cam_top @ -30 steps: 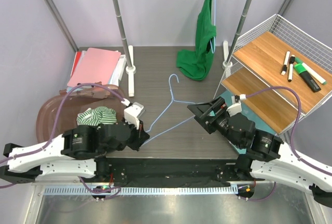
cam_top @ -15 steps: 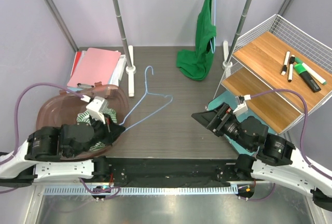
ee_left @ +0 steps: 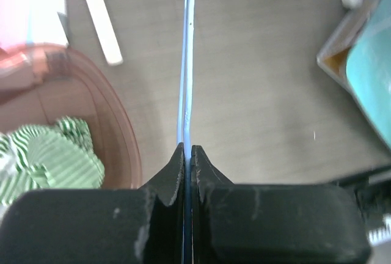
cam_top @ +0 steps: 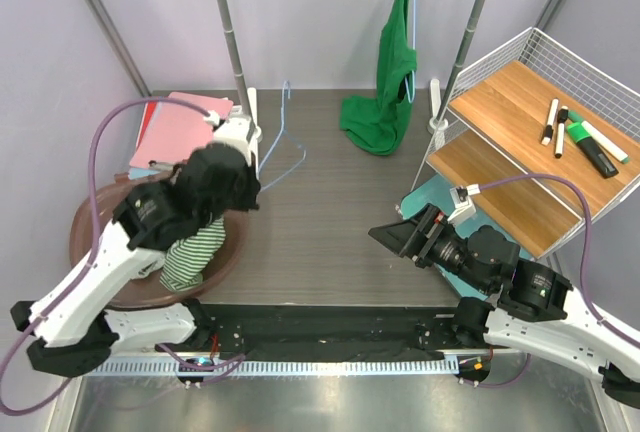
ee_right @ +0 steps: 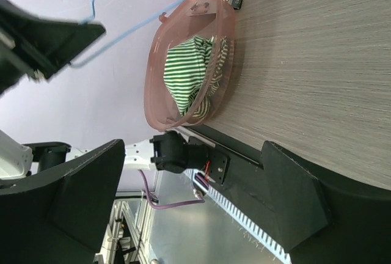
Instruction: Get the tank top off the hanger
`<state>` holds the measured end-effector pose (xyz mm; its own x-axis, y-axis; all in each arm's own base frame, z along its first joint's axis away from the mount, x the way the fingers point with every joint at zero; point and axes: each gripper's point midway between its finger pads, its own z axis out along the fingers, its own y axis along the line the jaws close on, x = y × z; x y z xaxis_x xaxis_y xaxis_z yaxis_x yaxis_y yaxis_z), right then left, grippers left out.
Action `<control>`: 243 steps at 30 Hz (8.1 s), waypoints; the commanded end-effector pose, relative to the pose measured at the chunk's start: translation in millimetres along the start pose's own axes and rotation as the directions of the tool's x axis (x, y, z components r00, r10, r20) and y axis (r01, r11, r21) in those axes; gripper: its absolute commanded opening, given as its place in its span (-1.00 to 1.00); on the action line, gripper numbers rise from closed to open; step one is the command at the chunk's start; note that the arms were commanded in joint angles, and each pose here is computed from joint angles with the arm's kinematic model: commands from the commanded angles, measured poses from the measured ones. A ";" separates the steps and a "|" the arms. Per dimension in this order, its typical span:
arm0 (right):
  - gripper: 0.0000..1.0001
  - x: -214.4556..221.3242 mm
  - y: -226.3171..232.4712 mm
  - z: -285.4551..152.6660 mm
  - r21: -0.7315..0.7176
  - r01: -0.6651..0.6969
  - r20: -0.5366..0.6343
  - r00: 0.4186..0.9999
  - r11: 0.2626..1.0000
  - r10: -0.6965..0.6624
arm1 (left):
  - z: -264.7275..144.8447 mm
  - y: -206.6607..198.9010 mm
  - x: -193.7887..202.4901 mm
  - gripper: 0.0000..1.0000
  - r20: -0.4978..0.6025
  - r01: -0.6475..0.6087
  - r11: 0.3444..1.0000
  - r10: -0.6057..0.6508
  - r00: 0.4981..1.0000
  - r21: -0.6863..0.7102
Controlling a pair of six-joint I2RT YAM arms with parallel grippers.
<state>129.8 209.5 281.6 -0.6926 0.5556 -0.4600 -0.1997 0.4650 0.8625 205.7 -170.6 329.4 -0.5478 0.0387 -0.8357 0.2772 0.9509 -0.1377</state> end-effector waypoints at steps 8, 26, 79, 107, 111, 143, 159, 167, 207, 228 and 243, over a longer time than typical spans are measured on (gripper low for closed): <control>0.97 -3.4 13.1 0.3 -0.090 -0.041 0.025 0.999 0.995 0.044 | -20.5 -18.8 -165.1 -1.00 0.320 0.037 0.990 -0.080 0.944 0.138; 0.97 3.1 33.9 5.5 -0.166 -0.020 -0.017 1.000 0.986 0.017 | 9.6 41.3 -286.8 -1.00 0.458 0.265 0.912 -0.389 0.799 0.312; 0.96 47.1 18.3 124.7 0.109 0.745 -0.135 0.667 0.659 -0.732 | -5.7 62.8 -151.9 0.35 0.292 0.325 0.912 -0.392 0.872 0.251; 0.99 -201.9 69.1 193.5 0.822 0.569 -0.225 0.301 -0.015 -0.927 | -71.8 53.2 26.3 0.40 0.262 0.399 0.871 -0.472 0.842 0.286; 0.99 -233.8 76.7 186.1 0.877 0.480 -0.199 0.298 -0.034 -0.934 | -66.7 48.8 35.8 0.38 0.226 0.403 0.863 -0.477 0.850 0.304; 0.88 -400.0 68.7 165.6 0.951 0.279 0.039 0.320 0.134 -0.946 | -55.8 39.9 44.8 0.40 0.191 0.364 0.861 -0.448 0.873 0.354; 0.56 -420.5 36.4 187.2 0.895 0.362 0.114 0.380 0.261 -0.918 | -55.0 40.6 49.7 0.40 0.177 0.367 0.864 -0.444 0.878 0.345; 0.33 -423.3 23.9 191.2 0.891 0.362 0.116 0.403 0.274 -0.908 | -54.0 40.4 52.6 0.40 0.170 0.366 0.865 -0.441 0.881 0.344; -0.98 -420.2 79.8 164.3 0.719 0.333 0.420 0.492 0.611 -0.762 | -50.3 31.9 57.0 0.40 0.120 0.400 0.831 -0.475 0.871 0.387; -0.98 -387.6 121.0 127.2 0.575 0.418 0.462 0.544 0.703 -0.701 | -48.0 27.1 54.7 0.41 0.105 0.415 0.808 -0.497 0.861 0.419; -0.98 -268.3 114.0 123.4 0.514 0.570 0.282 0.593 0.641 -0.754 | -37.4 -6.7 45.0 0.44 -0.039 0.417 0.677 -0.499 0.866 0.607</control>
<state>417.4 194.2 445.1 -0.1548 0.1394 -0.9781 -0.1224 0.9797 0.1590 151.1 -144.0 296.9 -0.5950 -0.4583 -0.6602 0.3532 0.5888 -0.7270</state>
